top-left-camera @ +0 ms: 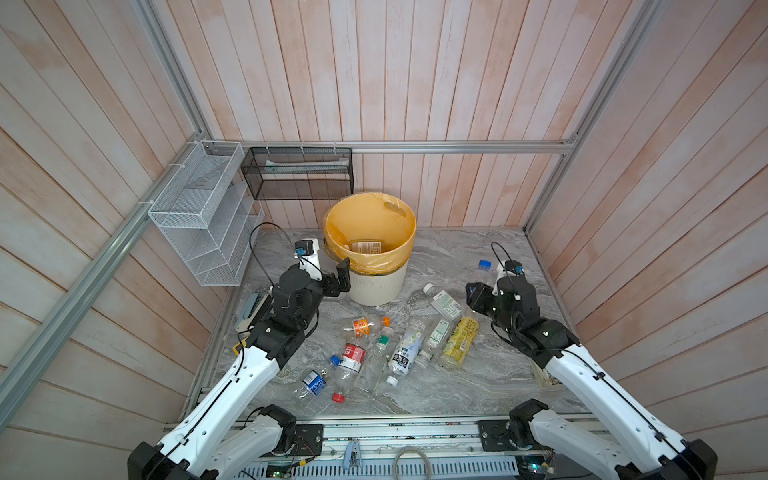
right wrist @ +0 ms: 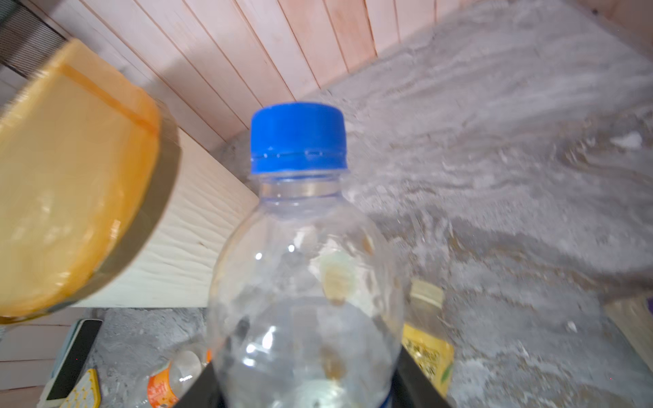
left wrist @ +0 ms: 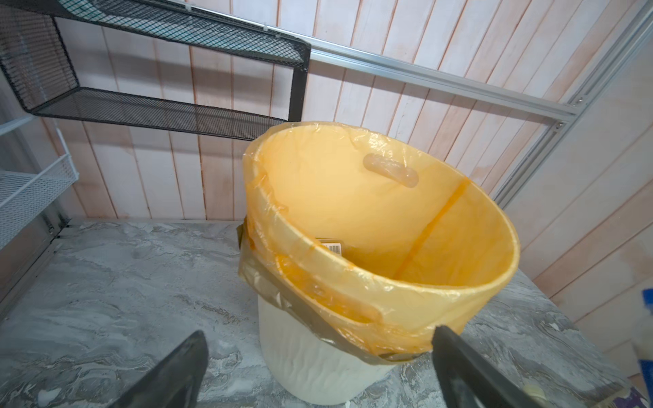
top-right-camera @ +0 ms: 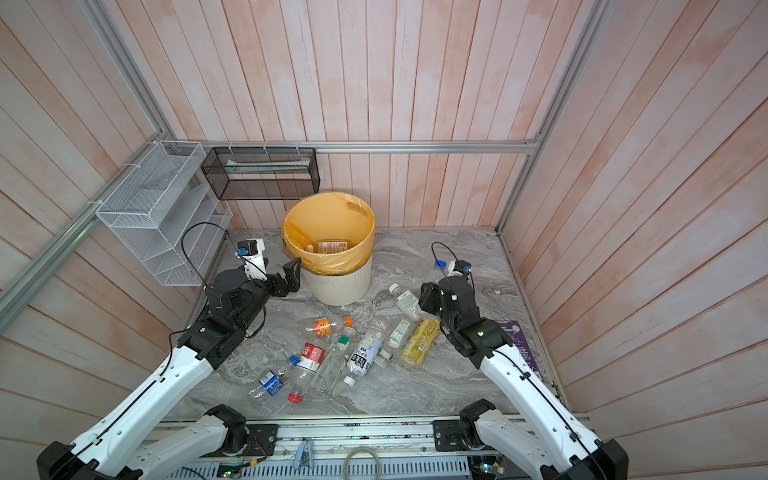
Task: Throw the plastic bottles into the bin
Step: 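Lift the Pepsi bottle over the bin and open the right gripper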
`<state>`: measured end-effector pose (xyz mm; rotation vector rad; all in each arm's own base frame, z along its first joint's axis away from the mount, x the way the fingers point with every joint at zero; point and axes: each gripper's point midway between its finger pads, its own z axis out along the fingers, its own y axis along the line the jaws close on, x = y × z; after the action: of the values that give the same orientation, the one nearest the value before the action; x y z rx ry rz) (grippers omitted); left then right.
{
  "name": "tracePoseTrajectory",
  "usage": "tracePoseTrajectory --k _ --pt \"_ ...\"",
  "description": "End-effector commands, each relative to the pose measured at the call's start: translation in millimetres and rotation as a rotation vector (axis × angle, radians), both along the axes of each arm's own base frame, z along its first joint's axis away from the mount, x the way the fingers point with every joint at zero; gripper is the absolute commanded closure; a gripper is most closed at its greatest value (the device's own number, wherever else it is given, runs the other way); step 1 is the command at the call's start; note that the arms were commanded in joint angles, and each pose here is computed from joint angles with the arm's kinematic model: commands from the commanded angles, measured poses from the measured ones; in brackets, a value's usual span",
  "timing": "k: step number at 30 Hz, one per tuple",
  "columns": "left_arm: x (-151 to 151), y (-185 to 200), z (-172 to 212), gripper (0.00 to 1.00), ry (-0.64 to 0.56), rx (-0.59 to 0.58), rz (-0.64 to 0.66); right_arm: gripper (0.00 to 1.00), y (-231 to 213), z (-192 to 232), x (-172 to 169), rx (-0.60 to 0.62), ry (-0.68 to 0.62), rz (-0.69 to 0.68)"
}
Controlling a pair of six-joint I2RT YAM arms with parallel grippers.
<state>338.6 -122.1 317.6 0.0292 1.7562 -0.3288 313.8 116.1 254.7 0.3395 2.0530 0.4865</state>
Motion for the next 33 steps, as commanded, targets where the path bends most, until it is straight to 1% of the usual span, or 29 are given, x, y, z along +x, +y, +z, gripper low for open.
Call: tracePoseTrajectory --k 1,4,6,8,10,11,13,14,15,16,17,18,19,21,22,23,24,25,29,33 --pt "-7.1 18.2 -19.3 0.0 0.044 -0.007 0.072 0.47 10.7 59.4 24.7 -0.009 -0.172 0.061" --pt "-11.5 28.3 -35.2 0.0 0.088 -0.01 0.106 0.48 29.1 86.4 41.2 0.036 -0.223 0.119" --pt "-14.7 29.5 -44.1 0.0 0.111 -0.016 0.105 0.5 48.6 98.7 50.0 0.096 -0.24 0.184" --pt "-17.7 28.8 -51.4 0.0 0.127 -0.03 0.097 0.51 73.2 108.5 58.7 0.148 -0.253 0.261" --pt "-19.5 27.7 -60.8 0.0 0.152 -0.035 0.092 0.52 98.6 123.6 69.2 0.167 -0.286 0.305" --pt "-19.8 27.0 -66.2 0.0 0.166 -0.036 0.088 0.52 118.3 136.3 75.0 0.174 -0.308 0.346" --pt "-20.1 24.5 -74.4 0.0 0.194 -0.033 0.079 0.51 166.0 159.2 84.3 0.163 -0.328 0.466" --pt "-20.1 23.3 -77.3 0.0 0.207 -0.03 0.073 0.51 191.1 160.9 88.1 0.136 -0.311 0.523" --pt "-20.0 21.8 -80.5 0.0 0.222 -0.025 0.067 0.5 208.0 175.0 91.3 0.12 -0.329 0.56" --pt "-19.7 20.1 -81.9 0.0 0.233 -0.021 0.058 0.48 220.6 176.6 97.0 0.096 -0.318 0.583" --pt "-19.6 19.1 -84.4 0.0 0.246 -0.015 0.052 0.44 228.5 167.4 103.9 0.067 -0.287 0.602" --pt "-19.0 18.0 -86.4 0.0 0.258 -0.01 0.048 0.4 231.0 165.5 110.9 0.041 -0.272 0.601" --pt "-18.6 16.5 -89.4 0.0 0.273 -0.006 0.042 0.34 232.1 159.4 117.4 0.005 -0.243 0.594" --pt "-18.2 13.7 -94.3 0.0 0.297 -0.002 0.03 0.16 236.8 148.7 120.6 -0.043 -0.198 0.617" --pt "-17.8 13.0 -96.9 0.0 0.309 -0.002 0.03 0.07 232.7 142.6 123.8 -0.074 -0.177 0.597" --pt "-18.1 12.3 -97.5 0.0 0.315 -0.005 0.026 0.02 224.3 139.0 126.9 -0.106 -0.166 0.558" --pt "-18.7 11.1 -97.4 0.0 0.316 -0.007 0.02 0.0 214.6 139.8 128.4 -0.131 -0.172 0.514" --pt "-19.5 10.2 -97.6 0.0 0.318 -0.009 0.013 0.0 206.8 143.5 128.5 -0.137 -0.188 0.487" --pt "-25.6 3.9 -92.5 0.0 0.305 -0.013 -0.038 0.0 174.2 157.5 119.2 -0.122 -0.25 0.412" --pt "-35.3 -5.5 -105.0 0.0 0.358 0.01 -0.084 0.0 137.9 150.4 106.7 -0.109 -0.272 0.344"
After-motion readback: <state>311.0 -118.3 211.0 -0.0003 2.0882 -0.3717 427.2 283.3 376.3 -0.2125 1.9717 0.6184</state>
